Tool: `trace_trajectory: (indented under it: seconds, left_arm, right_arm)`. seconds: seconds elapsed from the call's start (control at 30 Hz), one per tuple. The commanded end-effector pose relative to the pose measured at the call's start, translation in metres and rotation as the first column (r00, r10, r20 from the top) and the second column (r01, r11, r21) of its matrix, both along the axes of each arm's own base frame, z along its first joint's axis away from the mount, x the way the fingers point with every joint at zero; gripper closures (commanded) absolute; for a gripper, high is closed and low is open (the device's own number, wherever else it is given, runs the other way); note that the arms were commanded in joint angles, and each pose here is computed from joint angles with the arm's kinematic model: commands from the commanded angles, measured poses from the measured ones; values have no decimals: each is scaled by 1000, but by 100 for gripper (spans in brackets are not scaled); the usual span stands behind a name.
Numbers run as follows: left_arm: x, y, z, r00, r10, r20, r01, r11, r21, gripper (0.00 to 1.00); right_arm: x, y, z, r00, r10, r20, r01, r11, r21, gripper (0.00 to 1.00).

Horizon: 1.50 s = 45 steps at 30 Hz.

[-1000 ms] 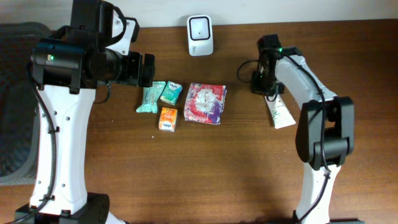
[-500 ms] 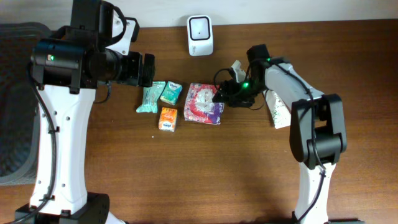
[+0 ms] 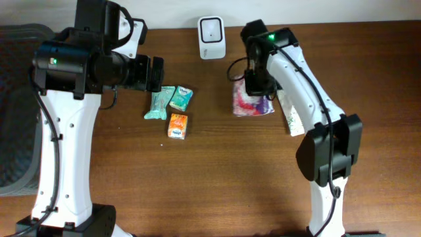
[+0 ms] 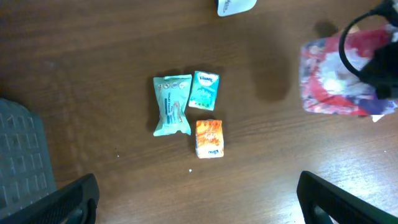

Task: Scan the item barcode
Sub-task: 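Lift the red-purple pack toward the scanner with the right gripper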

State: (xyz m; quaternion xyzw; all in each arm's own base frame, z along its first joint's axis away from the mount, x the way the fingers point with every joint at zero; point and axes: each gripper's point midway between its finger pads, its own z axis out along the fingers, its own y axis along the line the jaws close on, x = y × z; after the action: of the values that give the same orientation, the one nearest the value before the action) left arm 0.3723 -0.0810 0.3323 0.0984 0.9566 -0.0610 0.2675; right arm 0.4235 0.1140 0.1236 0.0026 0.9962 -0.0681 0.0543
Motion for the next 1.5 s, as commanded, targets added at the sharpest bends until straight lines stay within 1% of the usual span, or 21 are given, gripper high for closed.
trace_trajectory:
  seconds: [0.0,0.07,0.13,0.17,0.23,0.3,0.4,0.43,0.5,0.6,0.63,0.67,0.73,0.93,1.0,1.13,1.17,1.2,1.27,1.37,1.47]
  left_arm:
    - [-2,-1,6,1000,-10,18,10,1000,-2,1]
    - [-2,-1,6,1000,-10,18,10,1000,-2,1]
    - [-2,-1,6,1000,-10,18,10,1000,-2,1]
    - [-2,-1,6,1000,-10,18,10,1000,-2,1]
    - [-2,-1,6,1000,-10,18,10,1000,-2,1]
    - [-2,-1,6,1000,-10,18,10,1000,-2,1]
    - [-2,-1,6,1000,-10,18,10,1000,-2,1]
    - [-2,-1,6,1000,-10,18,10,1000,-2,1]
    - [-2,-1,6,1000,-10,18,10,1000,-2,1]
    - [-2,-1,6,1000,-10,18,10,1000,-2,1]
    - [-2,-1,6,1000,-10,18,10,1000,-2,1]
    - [-2,-1,6,1000,-10,18,10,1000,-2,1]
    - [-2,-1,6,1000,-10,18,10,1000,-2,1]
    - [-2,-1,6,1000,-10,18,10,1000,-2,1]
    - [-2,-1,6,1000,-10,18,10,1000,-2,1]
    - [-2,-1,6,1000,-10,18,10,1000,-2,1]
    - [-2,-1,6,1000,-10,18,10,1000,-2,1]
    - [-2,-1,6,1000,-10,18,10,1000,-2,1]
    - [-2,-1,6,1000,-10,18,10,1000,-2,1]
    - [-2,-1,6,1000,-10,18,10,1000,-2,1]
    - [-2,-1,6,1000,-10,18,10,1000,-2,1]
  right_arm:
    - [-4,-29,-4,1000,-22,16,26,967,-252,96]
    - [-9,-26,-33,998,-21,-52,7,967,-253,93]
    - [-10,9,-46,998,24,-65,-34,988,-154,81]
    - [-11,25,-47,997,48,-59,-55,992,-118,71]
    - [-13,52,-49,995,93,-41,-96,993,-70,41]
    - [-21,99,-49,987,155,-29,-154,987,53,36]
    - [-17,156,-21,968,247,43,-250,931,265,21]
    - [-12,164,-6,962,263,77,-274,912,307,13]
    - [11,147,26,967,209,143,-246,913,326,9]
    - [38,69,37,988,89,125,-125,940,319,9]
    - [39,37,27,996,44,71,-65,944,323,9]
    - [37,26,21,997,61,40,-71,926,371,9]
    - [24,27,3,984,180,-6,-149,833,533,9]
    - [22,61,-62,982,188,33,-147,632,761,10]
    - [23,67,-77,990,137,14,-99,635,766,13]
    - [14,90,-91,984,177,27,-135,633,763,17]
    - [12,95,-98,981,189,36,-153,656,739,22]
    - [12,95,-104,980,196,38,-166,694,701,57]
    - [13,97,-101,984,177,29,-146,694,705,96]
    - [30,111,-50,976,178,123,-206,586,783,96]
    - [61,110,37,928,152,339,-364,558,746,96]
